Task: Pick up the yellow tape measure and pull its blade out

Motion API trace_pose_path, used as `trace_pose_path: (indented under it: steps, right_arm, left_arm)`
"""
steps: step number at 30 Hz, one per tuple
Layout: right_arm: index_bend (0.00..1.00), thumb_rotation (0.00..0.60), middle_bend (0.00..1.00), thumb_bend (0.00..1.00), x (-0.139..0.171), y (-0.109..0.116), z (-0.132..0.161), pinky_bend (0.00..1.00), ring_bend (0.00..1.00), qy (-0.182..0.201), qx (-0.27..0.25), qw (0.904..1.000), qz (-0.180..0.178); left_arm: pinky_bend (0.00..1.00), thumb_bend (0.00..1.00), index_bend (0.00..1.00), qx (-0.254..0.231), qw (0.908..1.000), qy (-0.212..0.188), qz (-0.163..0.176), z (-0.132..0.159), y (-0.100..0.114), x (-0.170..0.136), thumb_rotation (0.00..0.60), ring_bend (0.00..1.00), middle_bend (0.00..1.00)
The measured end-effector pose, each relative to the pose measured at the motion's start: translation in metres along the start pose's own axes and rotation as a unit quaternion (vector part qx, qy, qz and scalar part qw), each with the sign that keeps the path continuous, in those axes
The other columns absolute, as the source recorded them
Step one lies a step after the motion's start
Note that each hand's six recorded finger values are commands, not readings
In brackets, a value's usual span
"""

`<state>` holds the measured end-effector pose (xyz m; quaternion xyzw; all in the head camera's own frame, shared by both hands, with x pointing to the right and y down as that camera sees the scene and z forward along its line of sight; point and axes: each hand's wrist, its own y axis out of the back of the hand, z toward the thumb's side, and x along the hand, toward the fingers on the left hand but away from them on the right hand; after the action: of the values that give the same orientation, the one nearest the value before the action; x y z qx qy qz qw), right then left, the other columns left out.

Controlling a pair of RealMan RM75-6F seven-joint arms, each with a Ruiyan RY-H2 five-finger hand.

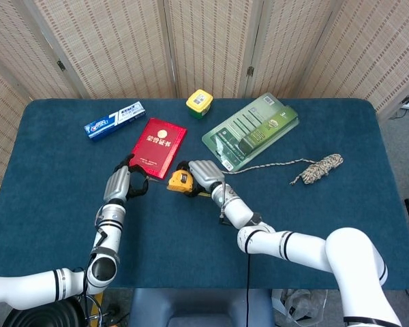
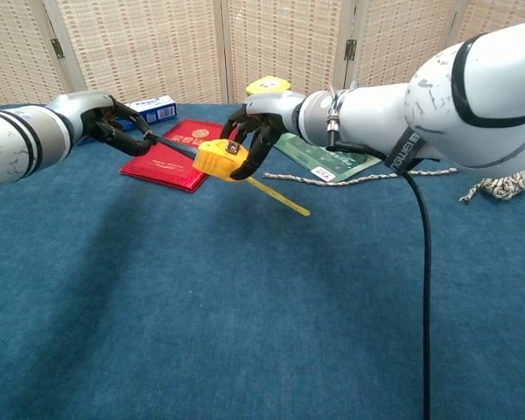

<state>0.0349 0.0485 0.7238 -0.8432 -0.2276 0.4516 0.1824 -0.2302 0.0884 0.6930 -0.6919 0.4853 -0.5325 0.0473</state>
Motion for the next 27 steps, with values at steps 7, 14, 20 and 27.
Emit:
trace_pose_path:
  steps: [7,14,20,27]
  right_arm:
    - [0.47,0.600,0.46,0.31,0.004,0.006,-0.008,0.22,0.36,-0.005,0.007,1.0000,-0.004]
    - [0.47,0.600,0.46,0.31,0.015,0.018,-0.025,0.22,0.36,-0.013,0.029,0.9994,-0.010]
    - [0.48,0.600,0.46,0.31,0.030,0.032,-0.041,0.22,0.37,-0.019,0.047,0.9986,-0.017]
    - [0.48,0.600,0.46,0.31,0.052,0.045,-0.060,0.22,0.37,-0.024,0.070,0.9968,-0.029]
  left_arm:
    - [0.00,0.54,0.72,0.007,0.9999,0.007,0.006,-0.008,0.009,0.002,0.600,0.00,0.12]
    - [0.00,0.54,0.71,0.024,0.9994,0.022,0.012,-0.026,0.023,0.003,0.600,0.00,0.12]
    - [0.00,0.54,0.71,0.021,0.9992,0.027,0.022,-0.036,0.036,0.002,0.600,0.00,0.12]
    - [0.00,0.54,0.71,-0.002,0.9990,0.030,0.033,-0.044,0.056,0.000,0.600,0.00,0.12]
